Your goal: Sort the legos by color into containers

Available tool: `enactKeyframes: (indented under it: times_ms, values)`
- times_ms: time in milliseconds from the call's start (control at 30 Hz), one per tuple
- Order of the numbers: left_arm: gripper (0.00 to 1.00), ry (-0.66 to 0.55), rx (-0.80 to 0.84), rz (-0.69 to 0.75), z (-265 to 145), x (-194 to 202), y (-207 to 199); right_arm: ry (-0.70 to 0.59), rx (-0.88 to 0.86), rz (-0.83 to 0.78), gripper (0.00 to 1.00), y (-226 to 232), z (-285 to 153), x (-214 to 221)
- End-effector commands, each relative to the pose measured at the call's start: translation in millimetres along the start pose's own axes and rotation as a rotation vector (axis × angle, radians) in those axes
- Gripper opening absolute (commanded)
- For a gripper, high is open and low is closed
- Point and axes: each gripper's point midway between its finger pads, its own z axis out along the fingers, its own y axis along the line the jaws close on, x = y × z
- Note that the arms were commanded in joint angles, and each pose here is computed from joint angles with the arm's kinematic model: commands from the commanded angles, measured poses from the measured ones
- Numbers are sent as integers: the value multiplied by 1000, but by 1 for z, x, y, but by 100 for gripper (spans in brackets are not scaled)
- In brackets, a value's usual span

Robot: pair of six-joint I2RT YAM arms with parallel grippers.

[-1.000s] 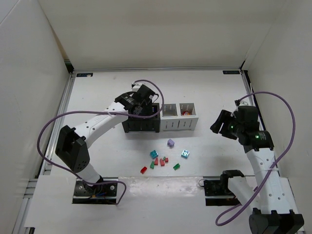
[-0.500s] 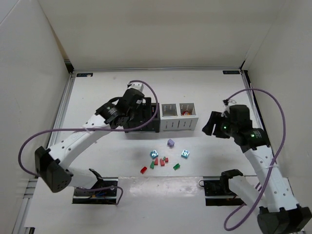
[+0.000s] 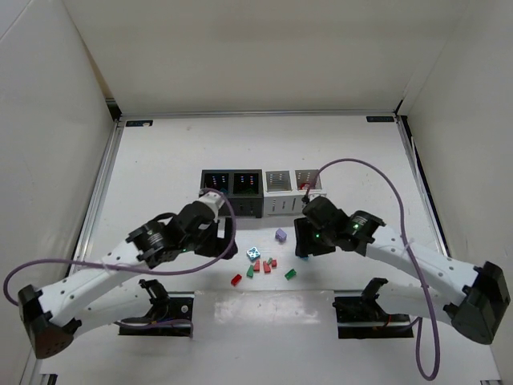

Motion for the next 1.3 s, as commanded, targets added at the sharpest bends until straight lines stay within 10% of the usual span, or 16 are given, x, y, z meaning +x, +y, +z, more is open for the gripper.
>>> enactKeyframes:
  times_ms: [0,867,1267]
  values:
    - [100,-21,47,-117,-17,14,0,5,-17,51,60,15,10,4]
    - [100,7,-1,-73,-40,26,13,98,289,84,60,24,92,72]
    - [100,38,-13,-78,-41,34,16,77,339,132,35,13,99,84]
